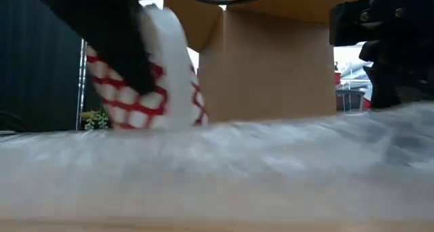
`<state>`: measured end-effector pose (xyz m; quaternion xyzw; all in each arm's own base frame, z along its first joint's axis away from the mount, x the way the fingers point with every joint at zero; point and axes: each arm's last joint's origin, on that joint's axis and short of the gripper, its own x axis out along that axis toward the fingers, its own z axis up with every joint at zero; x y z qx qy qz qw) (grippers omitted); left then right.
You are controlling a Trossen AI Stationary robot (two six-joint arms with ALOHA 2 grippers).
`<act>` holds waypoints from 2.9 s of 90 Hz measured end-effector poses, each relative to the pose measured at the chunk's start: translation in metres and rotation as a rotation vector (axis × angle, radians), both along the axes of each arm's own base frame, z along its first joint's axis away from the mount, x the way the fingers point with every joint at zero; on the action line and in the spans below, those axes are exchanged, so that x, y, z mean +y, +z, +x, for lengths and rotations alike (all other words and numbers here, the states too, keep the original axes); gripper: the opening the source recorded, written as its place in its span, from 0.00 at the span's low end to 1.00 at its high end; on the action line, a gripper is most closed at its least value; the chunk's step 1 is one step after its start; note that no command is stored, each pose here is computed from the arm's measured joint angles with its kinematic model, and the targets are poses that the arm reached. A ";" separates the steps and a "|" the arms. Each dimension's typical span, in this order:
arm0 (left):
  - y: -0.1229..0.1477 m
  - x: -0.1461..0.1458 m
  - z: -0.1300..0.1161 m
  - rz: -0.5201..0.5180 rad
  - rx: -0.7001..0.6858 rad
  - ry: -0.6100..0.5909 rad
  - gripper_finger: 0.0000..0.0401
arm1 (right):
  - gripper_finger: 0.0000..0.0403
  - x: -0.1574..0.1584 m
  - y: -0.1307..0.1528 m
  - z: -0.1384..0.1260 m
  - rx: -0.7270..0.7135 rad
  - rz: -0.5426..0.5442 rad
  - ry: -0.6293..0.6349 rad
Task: Wrap mug
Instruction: Wrap the red mug with the bubble wrap
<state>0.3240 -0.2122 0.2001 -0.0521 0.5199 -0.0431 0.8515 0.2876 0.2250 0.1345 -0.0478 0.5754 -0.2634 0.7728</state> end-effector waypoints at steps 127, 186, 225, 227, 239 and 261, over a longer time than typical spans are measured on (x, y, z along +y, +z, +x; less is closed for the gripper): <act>0.028 0.060 0.046 0.046 -0.170 -0.046 0.02 | 0.60 -0.019 0.002 -0.015 0.034 0.012 -0.162; -0.008 0.079 0.065 0.008 -0.073 -0.122 0.22 | 0.60 -0.018 0.002 -0.013 0.004 0.029 -0.159; 0.040 0.080 0.070 0.010 -0.065 -0.143 0.45 | 0.60 -0.017 0.002 -0.012 0.002 0.032 -0.142; 0.043 0.080 0.070 0.017 -0.076 -0.147 0.46 | 0.60 -0.017 0.002 -0.012 0.002 0.032 -0.142; 0.054 0.082 0.068 0.077 -0.046 -0.131 0.46 | 0.60 -0.017 0.002 -0.012 0.001 0.034 -0.142; 0.074 0.066 0.044 0.189 0.029 -0.091 0.45 | 0.60 -0.013 0.002 -0.015 0.004 0.032 -0.124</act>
